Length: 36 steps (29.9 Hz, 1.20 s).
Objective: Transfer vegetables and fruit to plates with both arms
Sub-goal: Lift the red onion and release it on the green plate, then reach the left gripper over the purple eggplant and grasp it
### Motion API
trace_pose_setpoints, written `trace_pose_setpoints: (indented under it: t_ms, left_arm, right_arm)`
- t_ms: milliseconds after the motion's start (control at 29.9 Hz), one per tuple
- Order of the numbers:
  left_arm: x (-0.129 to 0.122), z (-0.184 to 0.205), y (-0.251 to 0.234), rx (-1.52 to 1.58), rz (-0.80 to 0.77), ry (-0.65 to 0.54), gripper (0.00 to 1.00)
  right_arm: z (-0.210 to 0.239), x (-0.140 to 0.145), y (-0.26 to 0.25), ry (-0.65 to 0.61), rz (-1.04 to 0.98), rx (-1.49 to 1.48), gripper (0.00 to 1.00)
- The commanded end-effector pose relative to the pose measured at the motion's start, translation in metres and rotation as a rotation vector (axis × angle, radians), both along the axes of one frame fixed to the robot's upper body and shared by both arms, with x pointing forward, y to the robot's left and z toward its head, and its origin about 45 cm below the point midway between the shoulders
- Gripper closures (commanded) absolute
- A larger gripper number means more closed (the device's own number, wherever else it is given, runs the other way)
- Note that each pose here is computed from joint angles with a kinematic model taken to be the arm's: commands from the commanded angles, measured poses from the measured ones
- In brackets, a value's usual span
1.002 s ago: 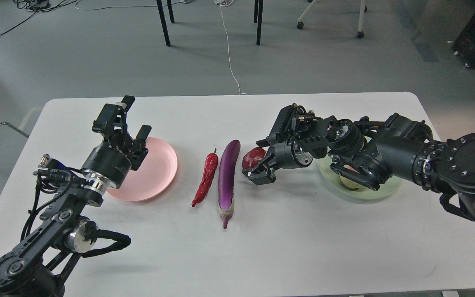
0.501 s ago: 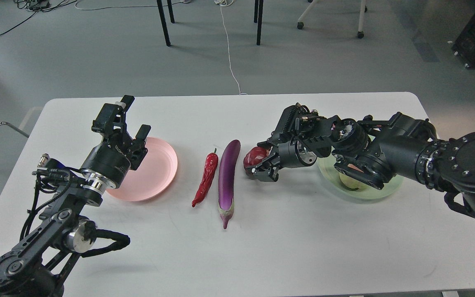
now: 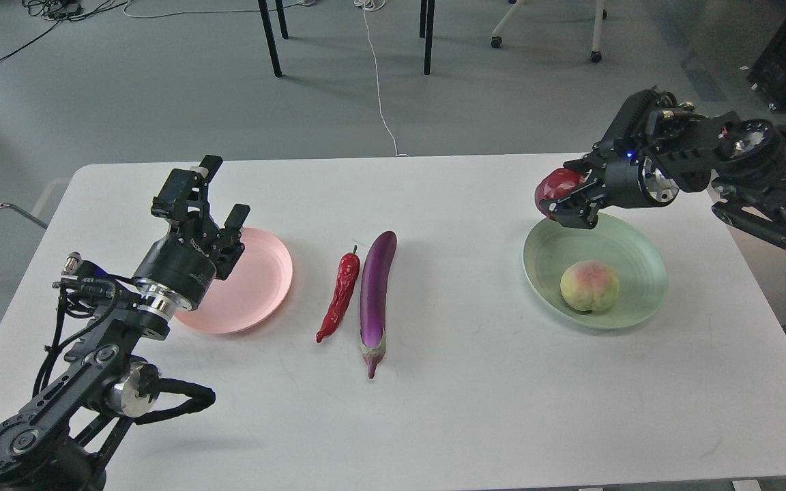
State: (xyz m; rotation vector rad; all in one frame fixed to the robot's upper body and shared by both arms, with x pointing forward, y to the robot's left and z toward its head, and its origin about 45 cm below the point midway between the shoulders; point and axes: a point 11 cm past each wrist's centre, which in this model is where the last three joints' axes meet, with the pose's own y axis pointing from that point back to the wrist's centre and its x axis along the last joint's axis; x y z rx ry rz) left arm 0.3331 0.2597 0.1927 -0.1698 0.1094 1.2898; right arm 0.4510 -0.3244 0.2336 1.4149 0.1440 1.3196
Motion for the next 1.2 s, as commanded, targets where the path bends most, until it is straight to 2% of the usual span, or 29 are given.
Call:
trace_pose_setpoints:
  t_ms: [0,100,167,234,334,601,768,935,1169]
  left_arm:
    - [0.000,0.000,-0.001,-0.002,-0.001,0.000,0.01]
    - [0.000,0.001,0.000,0.002,-0.002,-0.001,0.01]
    - [0.000,0.001,0.000,0.003,-0.003,-0.001,0.01]
    - [0.000,0.001,0.001,0.004,-0.003,-0.002,0.01]
    - [0.000,0.001,0.001,0.004,-0.001,-0.002,0.01]
    - [0.000,0.001,0.004,0.012,0.001,-0.002,0.01]
    - [-0.002,0.021,0.011,0.042,-0.032,-0.077,0.01]
    - [0.000,0.036,0.017,0.104,-0.079,-0.127,0.01]
    - [0.004,0.050,0.003,0.273,-0.198,-0.184,0.01]
  right_arm:
    - [-0.016,-0.011,-0.020,0.028,-0.036,-0.006,0.52]
    - [-0.024,-0.015,-0.024,0.032,-0.036,-0.003,0.49]
    - [-0.029,-0.017,-0.026,0.037,-0.043,-0.003,0.42]
    - [-0.030,-0.016,-0.032,0.031,-0.056,-0.013,0.33]
    - [-0.031,-0.013,-0.035,0.012,-0.062,-0.015,0.10]
    - [-0.025,-0.007,-0.018,-0.011,-0.042,0.036,0.05]
    - [0.003,0.003,0.012,-0.038,-0.119,0.280,0.04]
    - [0.023,-0.005,0.031,0.187,-0.418,0.752,0.04]
    - [0.018,-0.014,0.043,0.544,-0.781,1.464,0.04]
